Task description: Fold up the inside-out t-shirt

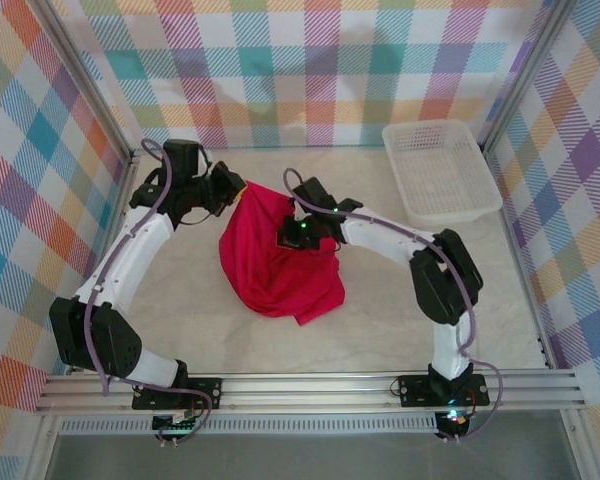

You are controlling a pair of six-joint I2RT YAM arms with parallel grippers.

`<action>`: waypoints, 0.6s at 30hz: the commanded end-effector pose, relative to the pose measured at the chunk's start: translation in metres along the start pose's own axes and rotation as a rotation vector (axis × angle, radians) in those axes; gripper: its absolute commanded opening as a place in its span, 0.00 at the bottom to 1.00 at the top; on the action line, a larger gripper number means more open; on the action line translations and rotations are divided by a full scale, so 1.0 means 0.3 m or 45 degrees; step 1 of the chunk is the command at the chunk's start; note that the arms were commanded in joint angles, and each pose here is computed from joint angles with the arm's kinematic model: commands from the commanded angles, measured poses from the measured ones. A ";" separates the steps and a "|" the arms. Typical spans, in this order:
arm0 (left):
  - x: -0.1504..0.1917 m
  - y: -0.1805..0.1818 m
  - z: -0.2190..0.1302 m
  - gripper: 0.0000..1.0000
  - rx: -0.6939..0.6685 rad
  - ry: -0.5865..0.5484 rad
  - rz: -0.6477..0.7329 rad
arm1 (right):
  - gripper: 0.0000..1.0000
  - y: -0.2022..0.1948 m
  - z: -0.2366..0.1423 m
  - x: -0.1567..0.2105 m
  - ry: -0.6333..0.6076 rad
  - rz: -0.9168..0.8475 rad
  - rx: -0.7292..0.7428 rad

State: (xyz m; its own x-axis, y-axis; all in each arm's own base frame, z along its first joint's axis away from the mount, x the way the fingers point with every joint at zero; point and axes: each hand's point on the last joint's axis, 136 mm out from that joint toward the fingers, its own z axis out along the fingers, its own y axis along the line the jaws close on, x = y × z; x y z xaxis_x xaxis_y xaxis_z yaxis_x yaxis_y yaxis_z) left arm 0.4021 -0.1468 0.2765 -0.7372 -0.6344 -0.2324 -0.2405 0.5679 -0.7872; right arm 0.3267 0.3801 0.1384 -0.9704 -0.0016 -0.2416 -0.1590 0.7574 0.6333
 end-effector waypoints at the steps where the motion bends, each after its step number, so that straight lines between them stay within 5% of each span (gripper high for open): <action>1: -0.102 0.009 -0.014 0.00 -0.005 -0.043 0.010 | 0.00 0.209 -0.297 -0.048 -0.145 -0.150 -0.144; 7: -0.146 0.029 0.017 0.00 0.001 -0.024 -0.034 | 0.04 0.281 -0.481 -0.050 -0.270 -0.252 -0.190; 12: -0.141 0.035 0.018 0.00 0.006 -0.027 -0.048 | 0.41 0.223 -0.348 -0.046 -0.220 -0.223 -0.186; 18: -0.140 0.037 0.012 0.00 0.008 -0.035 -0.052 | 0.52 0.173 -0.148 -0.040 -0.180 -0.178 -0.141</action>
State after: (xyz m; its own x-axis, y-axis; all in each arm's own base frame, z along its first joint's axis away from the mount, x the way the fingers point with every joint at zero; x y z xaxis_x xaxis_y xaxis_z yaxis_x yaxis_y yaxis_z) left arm 0.4353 -0.1133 0.2620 -0.7098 -0.6769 -0.1949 -0.3064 0.5459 -0.7798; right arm 0.3202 0.3757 0.2182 -0.9067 -0.0046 -0.4218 -0.3109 0.6832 0.6607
